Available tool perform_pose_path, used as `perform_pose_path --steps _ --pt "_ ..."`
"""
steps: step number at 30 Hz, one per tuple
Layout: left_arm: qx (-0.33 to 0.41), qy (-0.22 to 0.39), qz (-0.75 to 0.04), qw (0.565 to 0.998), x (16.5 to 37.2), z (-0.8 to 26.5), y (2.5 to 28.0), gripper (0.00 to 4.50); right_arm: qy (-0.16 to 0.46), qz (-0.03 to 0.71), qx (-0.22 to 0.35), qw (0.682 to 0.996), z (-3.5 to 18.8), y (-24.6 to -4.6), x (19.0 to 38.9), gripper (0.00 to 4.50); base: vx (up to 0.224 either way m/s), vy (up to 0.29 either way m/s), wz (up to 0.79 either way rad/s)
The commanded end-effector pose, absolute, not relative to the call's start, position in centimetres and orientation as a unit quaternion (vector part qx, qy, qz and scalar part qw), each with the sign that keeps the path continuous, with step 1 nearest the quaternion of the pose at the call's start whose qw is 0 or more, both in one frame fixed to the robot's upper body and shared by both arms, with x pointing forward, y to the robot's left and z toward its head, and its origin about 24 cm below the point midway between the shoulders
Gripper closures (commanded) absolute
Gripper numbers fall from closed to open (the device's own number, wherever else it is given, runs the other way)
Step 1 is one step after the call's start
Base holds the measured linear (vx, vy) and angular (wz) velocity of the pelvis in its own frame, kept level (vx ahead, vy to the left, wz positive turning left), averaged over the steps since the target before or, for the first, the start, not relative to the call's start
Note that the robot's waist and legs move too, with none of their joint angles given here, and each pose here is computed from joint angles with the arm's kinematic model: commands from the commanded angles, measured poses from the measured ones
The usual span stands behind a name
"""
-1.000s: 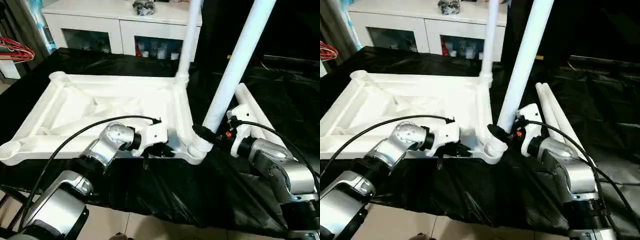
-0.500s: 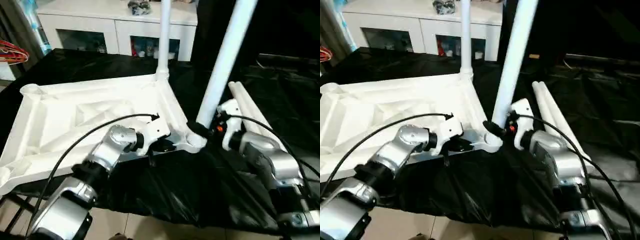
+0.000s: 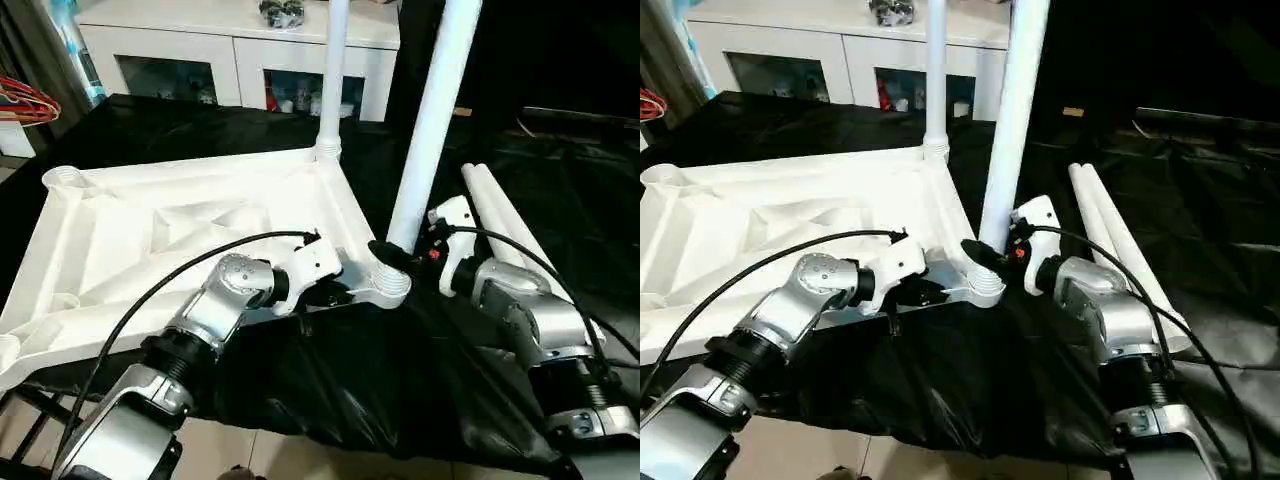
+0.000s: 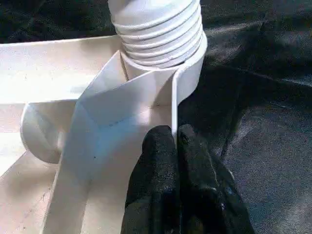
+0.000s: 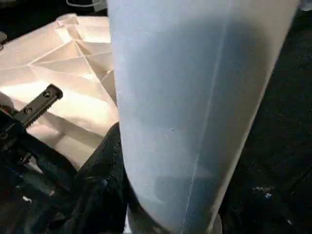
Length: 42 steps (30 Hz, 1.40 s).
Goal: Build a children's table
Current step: Insert table leg to table base
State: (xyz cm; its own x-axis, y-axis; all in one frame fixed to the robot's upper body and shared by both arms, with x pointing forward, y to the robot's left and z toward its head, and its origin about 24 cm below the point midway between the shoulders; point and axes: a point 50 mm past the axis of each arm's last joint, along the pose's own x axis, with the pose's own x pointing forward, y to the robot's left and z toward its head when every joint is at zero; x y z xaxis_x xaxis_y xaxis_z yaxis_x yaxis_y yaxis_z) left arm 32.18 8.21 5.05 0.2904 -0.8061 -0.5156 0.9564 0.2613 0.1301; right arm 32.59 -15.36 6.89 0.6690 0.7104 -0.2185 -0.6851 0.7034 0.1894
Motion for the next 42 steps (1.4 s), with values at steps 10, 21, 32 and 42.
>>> perform_pose_path --steps 10,21,32,42 --pt "0.189 0.162 -0.558 0.792 32.2 5.5 7.7 4.50 0.142 0.328 0.149 0.922 3.5 -17.3 31.1 2.61 0.000 0.000 0.00" --pt "0.192 0.163 -0.544 0.800 32.6 5.6 7.8 4.50 0.123 0.305 0.159 0.931 1.9 -17.8 29.3 2.61 0.000 0.000 0.00" --pt "0.206 0.166 -0.550 0.792 32.6 5.4 8.0 4.50 0.154 0.365 0.018 0.918 2.1 -16.7 29.3 2.61 0.000 0.000 0.00" --pt "0.229 0.169 -0.575 0.767 32.2 5.4 8.5 4.50 0.193 0.421 -0.019 0.886 1.9 -16.4 29.7 2.61 0.000 0.000 0.00"
